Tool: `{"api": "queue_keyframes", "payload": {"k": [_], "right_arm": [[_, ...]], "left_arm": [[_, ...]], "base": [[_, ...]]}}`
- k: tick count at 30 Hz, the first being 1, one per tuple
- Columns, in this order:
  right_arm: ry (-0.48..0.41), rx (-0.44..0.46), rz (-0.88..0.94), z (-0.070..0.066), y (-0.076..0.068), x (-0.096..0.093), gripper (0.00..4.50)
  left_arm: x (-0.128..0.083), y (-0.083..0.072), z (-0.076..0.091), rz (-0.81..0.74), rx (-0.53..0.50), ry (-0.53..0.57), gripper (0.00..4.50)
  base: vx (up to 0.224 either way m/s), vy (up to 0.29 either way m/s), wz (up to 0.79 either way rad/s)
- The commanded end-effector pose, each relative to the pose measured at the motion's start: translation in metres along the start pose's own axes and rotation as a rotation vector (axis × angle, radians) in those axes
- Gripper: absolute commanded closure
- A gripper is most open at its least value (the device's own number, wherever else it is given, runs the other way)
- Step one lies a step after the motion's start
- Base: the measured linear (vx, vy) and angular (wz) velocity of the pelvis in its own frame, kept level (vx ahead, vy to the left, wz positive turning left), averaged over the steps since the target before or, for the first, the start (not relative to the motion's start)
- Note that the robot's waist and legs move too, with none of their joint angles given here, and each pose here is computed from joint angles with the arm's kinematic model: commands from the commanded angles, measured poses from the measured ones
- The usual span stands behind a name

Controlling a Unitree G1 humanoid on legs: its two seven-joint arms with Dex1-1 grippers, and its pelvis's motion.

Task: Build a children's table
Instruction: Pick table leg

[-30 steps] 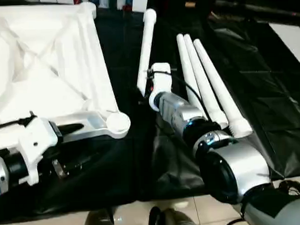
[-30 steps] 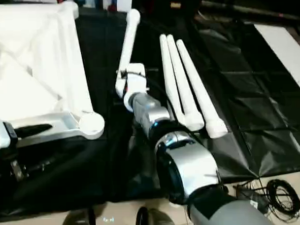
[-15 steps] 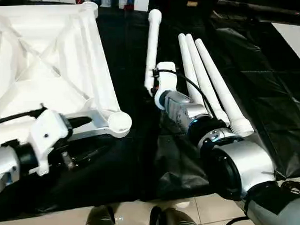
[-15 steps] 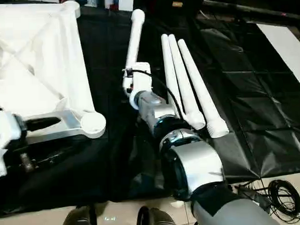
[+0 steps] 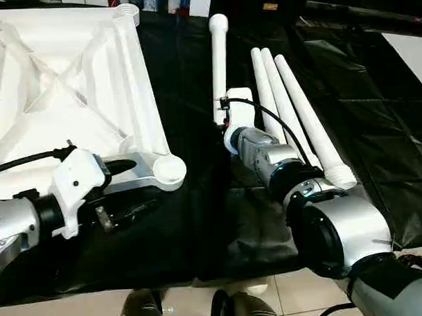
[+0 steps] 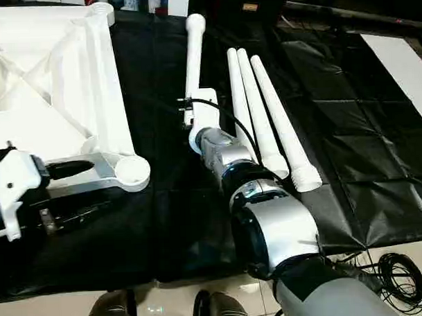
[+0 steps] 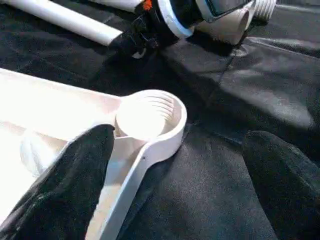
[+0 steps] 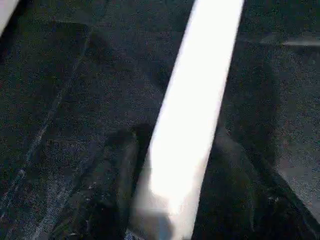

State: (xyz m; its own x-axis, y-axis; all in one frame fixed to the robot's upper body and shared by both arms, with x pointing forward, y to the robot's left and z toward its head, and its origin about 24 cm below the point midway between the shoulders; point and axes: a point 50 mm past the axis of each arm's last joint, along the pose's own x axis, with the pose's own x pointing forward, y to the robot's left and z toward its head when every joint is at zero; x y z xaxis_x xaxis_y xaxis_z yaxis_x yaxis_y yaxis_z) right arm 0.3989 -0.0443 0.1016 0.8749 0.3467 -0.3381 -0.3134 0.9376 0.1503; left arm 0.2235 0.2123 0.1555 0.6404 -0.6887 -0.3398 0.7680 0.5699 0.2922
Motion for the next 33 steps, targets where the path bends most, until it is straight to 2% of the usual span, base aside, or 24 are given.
{"api": "queue_keyframes", "payload": {"k": [1, 10, 15, 18, 20, 21, 22, 23, 25, 27, 28, 31, 33], "right_arm": [[0.062, 0.020, -0.036, -0.014, -0.013, -0.002, 2.45], [0.069, 0.000, -0.043, -0.016, -0.028, -0.005, 3.17], [0.054, 0.026, -0.042, -0.017, -0.036, -0.007, 3.28], [0.042, 0.042, -0.037, -0.017, -0.042, -0.008, 3.30], [0.016, 0.060, -0.019, -0.015, -0.044, -0.009, 3.30], [-0.022, 0.071, 0.016, -0.012, -0.045, -0.010, 3.30], [-0.022, 0.071, 0.016, -0.012, -0.045, -0.010, 3.30], [-0.065, 0.095, 0.054, -0.008, -0.046, -0.011, 3.30], [-0.120, 0.135, 0.093, -0.006, -0.050, -0.014, 3.30], [-0.156, 0.154, 0.123, -0.007, -0.051, -0.016, 3.30], [-0.193, 0.163, 0.147, -0.006, -0.052, -0.019, 3.30], [-0.235, 0.189, 0.179, -0.004, -0.051, -0.022, 3.30], [-0.289, 0.200, 0.228, -0.003, -0.048, -0.029, 3.30]], "left_arm": [[0.005, -0.001, -0.001, -0.001, 0.001, -0.006, 0.00], [0.027, 0.008, -0.007, 0.070, 0.004, -0.069, 0.00], [0.040, 0.017, -0.008, 0.153, -0.018, -0.116, 0.00], [0.051, 0.027, -0.012, 0.252, -0.087, -0.115, 0.00], [0.057, 0.029, -0.013, 0.285, -0.117, -0.134, 0.00], [0.066, 0.031, -0.011, 0.311, -0.177, -0.168, 0.00], [0.066, 0.031, -0.011, 0.311, -0.177, -0.168, 0.00], [0.077, 0.034, -0.010, 0.382, -0.220, -0.187, 0.00], [0.092, 0.031, -0.016, 0.376, -0.410, -0.092, 0.00], [0.103, 0.028, -0.008, 0.357, -0.447, -0.143, 0.00], [0.110, 0.026, 0.001, 0.341, -0.450, -0.217, 0.00], [0.117, 0.025, 0.007, 0.329, -0.455, -0.265, 0.00], [0.130, 0.025, 0.015, 0.344, -0.493, -0.302, 0.00]], "base": [[0.000, 0.000, 0.00], [0.000, 0.000, 0.00], [0.000, 0.000, 0.00], [0.000, 0.000, 0.00], [0.000, 0.000, 0.00], [0.000, 0.000, 0.00], [0.000, 0.000, 0.00], [0.000, 0.000, 0.00], [0.000, 0.000, 0.00], [0.000, 0.000, 0.00], [0.000, 0.000, 0.00], [0.000, 0.000, 0.00], [0.000, 0.000, 0.00]]}}
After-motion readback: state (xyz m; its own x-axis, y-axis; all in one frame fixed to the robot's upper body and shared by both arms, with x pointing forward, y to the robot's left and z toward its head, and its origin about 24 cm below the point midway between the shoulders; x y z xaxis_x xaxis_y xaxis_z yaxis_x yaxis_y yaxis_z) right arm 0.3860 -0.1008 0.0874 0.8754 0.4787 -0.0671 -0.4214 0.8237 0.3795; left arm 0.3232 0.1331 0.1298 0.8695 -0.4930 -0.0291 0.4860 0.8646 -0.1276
